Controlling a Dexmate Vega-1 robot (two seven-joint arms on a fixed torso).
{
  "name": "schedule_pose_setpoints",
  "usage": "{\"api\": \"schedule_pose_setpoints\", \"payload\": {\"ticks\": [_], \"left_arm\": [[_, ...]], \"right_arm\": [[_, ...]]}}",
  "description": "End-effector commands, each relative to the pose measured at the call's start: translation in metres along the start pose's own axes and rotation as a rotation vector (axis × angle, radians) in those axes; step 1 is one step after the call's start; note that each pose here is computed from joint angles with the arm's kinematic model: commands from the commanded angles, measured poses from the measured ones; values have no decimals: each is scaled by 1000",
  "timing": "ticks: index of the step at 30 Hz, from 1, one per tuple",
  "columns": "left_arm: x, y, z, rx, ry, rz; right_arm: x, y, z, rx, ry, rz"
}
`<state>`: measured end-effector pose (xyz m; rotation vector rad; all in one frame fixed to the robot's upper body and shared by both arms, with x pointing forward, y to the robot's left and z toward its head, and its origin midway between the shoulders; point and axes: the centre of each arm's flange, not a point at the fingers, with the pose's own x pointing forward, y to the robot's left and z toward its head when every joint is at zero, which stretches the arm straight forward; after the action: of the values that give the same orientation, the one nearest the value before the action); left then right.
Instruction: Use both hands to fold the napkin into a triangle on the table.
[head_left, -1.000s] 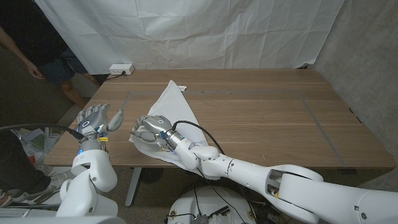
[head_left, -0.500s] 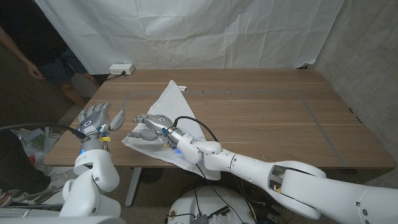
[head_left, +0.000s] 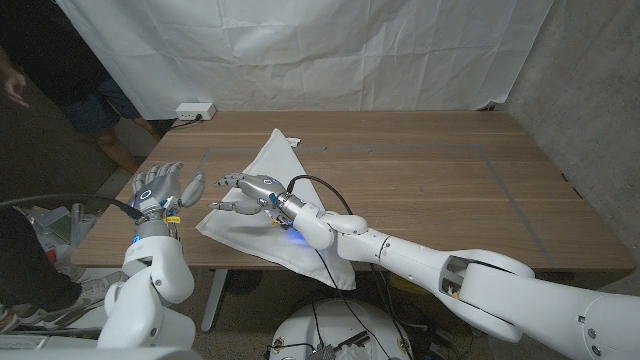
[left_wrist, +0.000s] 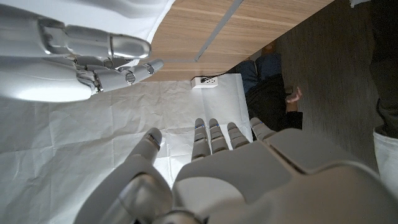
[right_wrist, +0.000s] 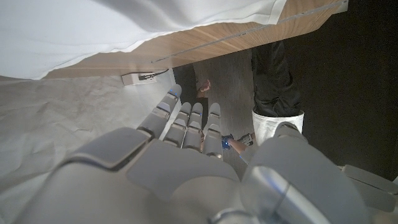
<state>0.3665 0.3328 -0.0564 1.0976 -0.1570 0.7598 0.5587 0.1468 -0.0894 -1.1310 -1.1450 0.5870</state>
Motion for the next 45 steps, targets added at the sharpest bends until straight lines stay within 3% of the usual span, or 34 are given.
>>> {"api": "schedule_pose_setpoints", "payload": {"ticks": [1,31,45], "left_arm": [[9,-5,7,-25,-50,-18],[17,-14,-3,-175,-122,-58],[23,-22,-12,-200,-113,-101]], "right_arm": [[-8,-34,-18,27,-19,-40],[-23,-74,-21,139,-36,-88],[-31,-75,-32,154,-10,-66]]}}
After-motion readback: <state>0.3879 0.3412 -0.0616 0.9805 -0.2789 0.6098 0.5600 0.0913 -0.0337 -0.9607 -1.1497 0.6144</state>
